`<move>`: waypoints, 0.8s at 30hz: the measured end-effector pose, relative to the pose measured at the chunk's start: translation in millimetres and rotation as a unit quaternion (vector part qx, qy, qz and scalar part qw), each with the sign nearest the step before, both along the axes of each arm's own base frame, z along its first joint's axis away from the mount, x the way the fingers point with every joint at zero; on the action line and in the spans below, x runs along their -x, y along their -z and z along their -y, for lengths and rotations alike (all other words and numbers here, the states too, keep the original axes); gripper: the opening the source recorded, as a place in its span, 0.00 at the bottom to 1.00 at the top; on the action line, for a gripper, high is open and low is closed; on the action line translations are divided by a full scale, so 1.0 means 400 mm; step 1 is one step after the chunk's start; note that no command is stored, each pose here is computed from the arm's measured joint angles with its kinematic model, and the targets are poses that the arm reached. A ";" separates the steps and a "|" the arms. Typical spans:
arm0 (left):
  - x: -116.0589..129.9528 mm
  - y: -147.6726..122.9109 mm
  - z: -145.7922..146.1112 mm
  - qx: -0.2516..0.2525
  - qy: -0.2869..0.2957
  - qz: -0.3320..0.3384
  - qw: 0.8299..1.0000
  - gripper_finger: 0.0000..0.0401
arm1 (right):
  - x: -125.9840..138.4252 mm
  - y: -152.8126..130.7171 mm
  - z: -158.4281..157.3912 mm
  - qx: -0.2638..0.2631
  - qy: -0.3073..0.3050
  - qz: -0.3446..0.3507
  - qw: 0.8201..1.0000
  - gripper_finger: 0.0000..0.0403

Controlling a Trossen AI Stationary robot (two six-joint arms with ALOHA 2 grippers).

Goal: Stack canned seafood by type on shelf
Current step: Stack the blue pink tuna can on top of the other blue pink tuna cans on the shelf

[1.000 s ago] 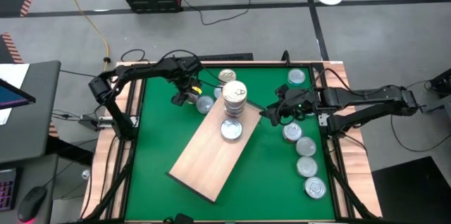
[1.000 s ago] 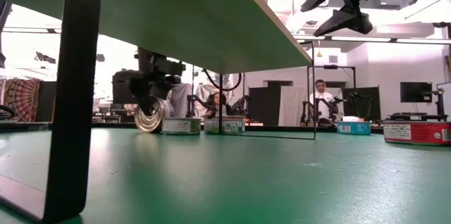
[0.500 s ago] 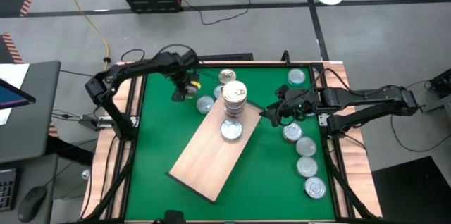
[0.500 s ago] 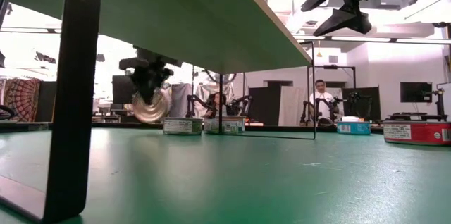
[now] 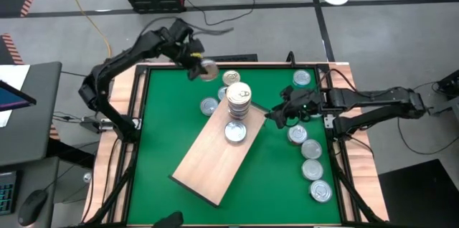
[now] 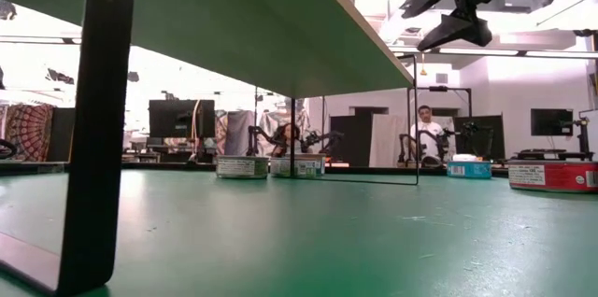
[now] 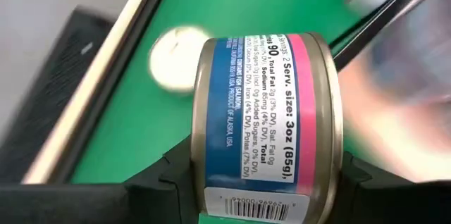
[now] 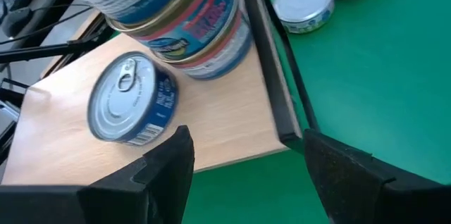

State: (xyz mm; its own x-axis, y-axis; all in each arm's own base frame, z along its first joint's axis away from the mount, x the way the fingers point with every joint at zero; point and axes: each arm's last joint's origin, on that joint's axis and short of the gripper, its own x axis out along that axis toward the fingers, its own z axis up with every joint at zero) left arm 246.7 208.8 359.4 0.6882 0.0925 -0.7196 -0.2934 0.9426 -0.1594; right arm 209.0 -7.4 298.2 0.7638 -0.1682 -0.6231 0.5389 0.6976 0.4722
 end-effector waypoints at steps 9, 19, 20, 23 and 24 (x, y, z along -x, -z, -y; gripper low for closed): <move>0.001 -0.162 0.015 0.115 -0.017 0.152 0.982 0.45 | 0.051 -0.035 0.013 0.006 0.009 0.029 1.000 0.71; -0.064 -0.222 0.072 0.307 -0.005 0.236 0.922 0.45 | 0.075 -0.054 0.023 0.008 0.021 0.051 0.998 0.71; -0.071 -0.225 0.081 0.320 -0.001 0.236 0.918 0.45 | 0.075 -0.053 0.023 0.008 0.021 0.051 0.998 0.71; -0.088 -0.226 0.110 0.353 0.004 0.225 0.908 0.45 | 0.072 -0.052 0.022 0.011 0.017 0.049 0.999 0.71; -0.092 -0.226 0.118 0.359 0.006 0.221 0.907 0.45 | 0.071 -0.051 0.023 0.012 0.017 0.047 0.999 0.71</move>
